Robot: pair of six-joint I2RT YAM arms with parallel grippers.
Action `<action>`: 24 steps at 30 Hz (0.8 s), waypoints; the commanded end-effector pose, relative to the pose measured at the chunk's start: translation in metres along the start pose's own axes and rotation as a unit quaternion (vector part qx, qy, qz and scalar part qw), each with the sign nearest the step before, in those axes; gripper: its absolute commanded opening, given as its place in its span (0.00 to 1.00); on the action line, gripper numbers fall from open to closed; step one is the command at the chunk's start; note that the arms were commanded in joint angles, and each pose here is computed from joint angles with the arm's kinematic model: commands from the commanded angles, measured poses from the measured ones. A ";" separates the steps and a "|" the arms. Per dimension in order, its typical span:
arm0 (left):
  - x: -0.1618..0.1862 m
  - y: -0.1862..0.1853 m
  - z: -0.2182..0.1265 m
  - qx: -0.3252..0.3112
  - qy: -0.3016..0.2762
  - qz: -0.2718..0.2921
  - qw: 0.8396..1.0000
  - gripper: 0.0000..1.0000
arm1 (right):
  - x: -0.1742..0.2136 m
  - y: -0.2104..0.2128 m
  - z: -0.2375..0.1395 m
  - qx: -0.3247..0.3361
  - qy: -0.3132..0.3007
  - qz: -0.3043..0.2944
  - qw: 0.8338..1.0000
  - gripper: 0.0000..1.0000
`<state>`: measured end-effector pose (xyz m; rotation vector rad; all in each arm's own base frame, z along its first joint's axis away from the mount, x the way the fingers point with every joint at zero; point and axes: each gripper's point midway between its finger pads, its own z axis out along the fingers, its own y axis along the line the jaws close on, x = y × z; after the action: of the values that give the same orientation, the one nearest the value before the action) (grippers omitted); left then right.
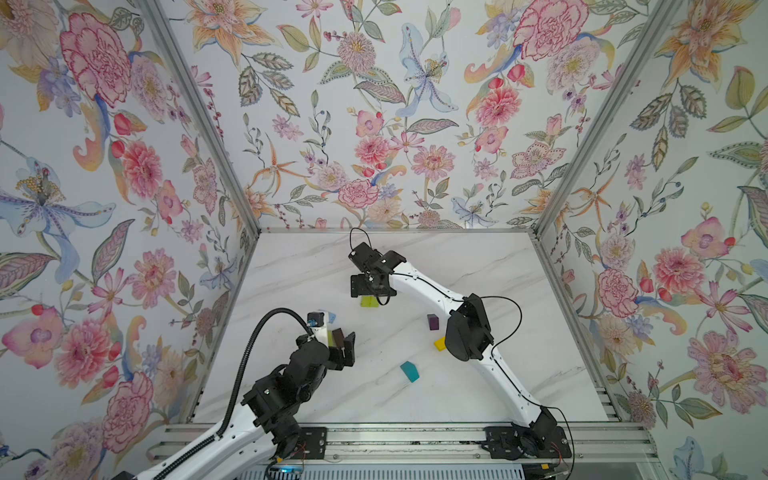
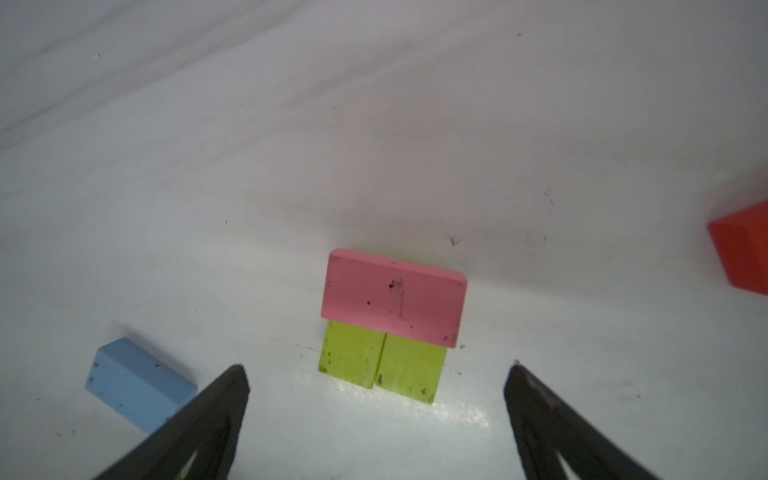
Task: Build the wood block tower
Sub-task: 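Open the right gripper and lift it off the pink block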
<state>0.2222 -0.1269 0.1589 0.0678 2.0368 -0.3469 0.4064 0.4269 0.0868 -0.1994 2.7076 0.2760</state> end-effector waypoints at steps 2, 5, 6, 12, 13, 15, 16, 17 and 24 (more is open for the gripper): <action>0.005 0.005 0.000 -0.015 0.007 0.004 1.000 0.99 | -0.018 -0.006 -0.051 0.003 -0.037 -0.013 0.999 0.99; 0.005 0.006 0.001 -0.023 0.011 0.006 1.000 0.99 | -0.019 -0.012 -0.067 0.009 -0.045 -0.022 0.999 0.99; 0.005 0.007 0.001 -0.025 0.013 0.007 1.000 0.99 | -0.017 -0.015 -0.071 0.011 -0.043 -0.025 0.999 0.99; 0.010 0.009 0.008 -0.047 0.032 0.024 0.998 0.99 | 0.004 -0.036 -0.096 0.027 -0.028 -0.051 0.998 0.99; 0.009 0.009 0.009 -0.051 0.035 0.027 0.998 0.99 | 0.009 -0.040 -0.099 0.030 -0.025 -0.056 0.998 0.99; 0.010 0.008 0.013 -0.057 0.043 0.036 0.997 0.99 | 0.019 -0.048 -0.103 0.040 -0.018 -0.068 0.997 0.99; 0.010 0.007 0.014 -0.058 0.046 0.041 0.996 0.99 | 0.024 -0.052 -0.106 0.043 -0.016 -0.075 0.996 0.99; 0.008 0.006 0.016 -0.060 0.049 0.044 0.996 0.99 | 0.028 -0.055 -0.109 0.043 -0.016 -0.079 0.996 0.99; 0.006 0.009 0.033 -0.099 0.076 0.084 0.989 0.99 | 0.050 -0.084 -0.125 0.025 -0.022 -0.085 0.996 0.99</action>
<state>0.2414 -0.1324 0.1316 0.1363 2.1945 -0.1072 0.3276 0.3182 0.1452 -0.3870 2.6948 0.0939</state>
